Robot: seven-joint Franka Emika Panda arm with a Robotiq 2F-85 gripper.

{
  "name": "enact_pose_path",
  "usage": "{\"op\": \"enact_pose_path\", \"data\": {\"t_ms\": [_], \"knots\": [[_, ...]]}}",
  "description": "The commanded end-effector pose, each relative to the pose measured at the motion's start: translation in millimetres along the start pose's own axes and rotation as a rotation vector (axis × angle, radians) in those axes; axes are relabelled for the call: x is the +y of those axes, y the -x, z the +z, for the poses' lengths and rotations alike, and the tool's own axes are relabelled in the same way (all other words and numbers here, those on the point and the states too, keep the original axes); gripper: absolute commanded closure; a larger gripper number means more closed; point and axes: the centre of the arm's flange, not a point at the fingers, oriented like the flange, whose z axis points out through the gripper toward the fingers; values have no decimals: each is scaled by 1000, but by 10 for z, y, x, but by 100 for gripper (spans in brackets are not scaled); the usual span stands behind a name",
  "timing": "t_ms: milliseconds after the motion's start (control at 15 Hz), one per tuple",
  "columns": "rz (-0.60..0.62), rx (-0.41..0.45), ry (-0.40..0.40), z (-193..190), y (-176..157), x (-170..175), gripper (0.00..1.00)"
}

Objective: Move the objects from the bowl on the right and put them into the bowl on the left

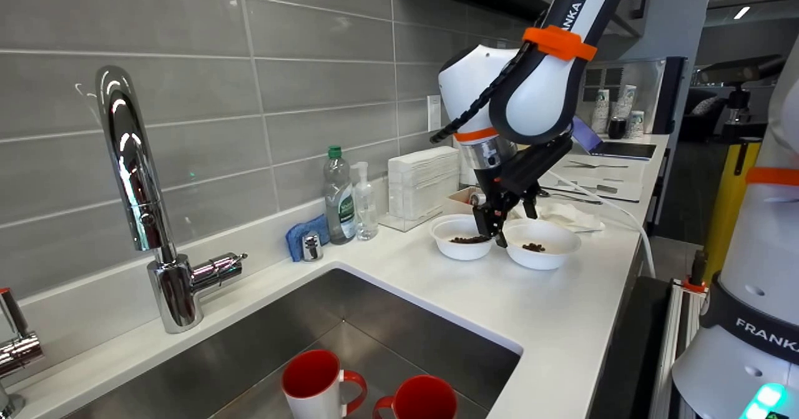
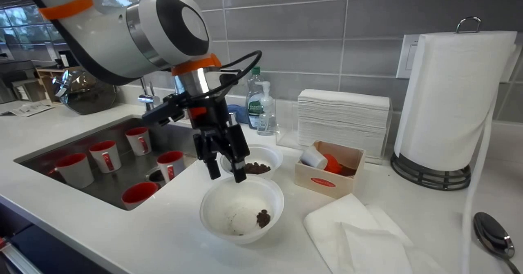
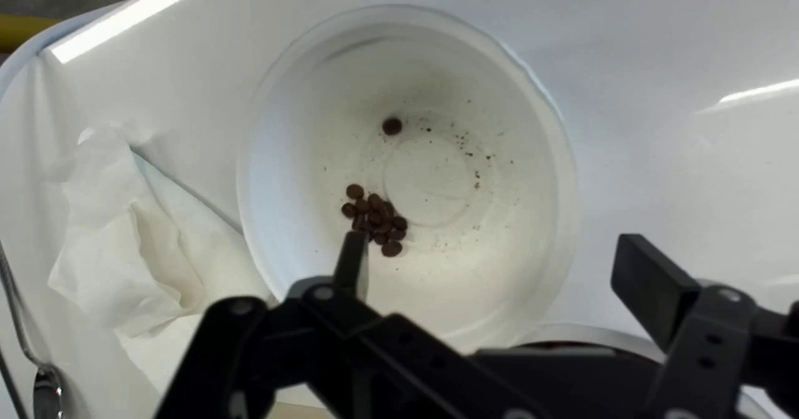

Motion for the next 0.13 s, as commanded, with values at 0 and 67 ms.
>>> {"op": "enact_pose_path", "data": {"t_ms": [0, 67], "knots": [[-15, 16, -21, -200, 294, 116, 0], [-15, 20, -25, -221, 288, 121, 0]]}}
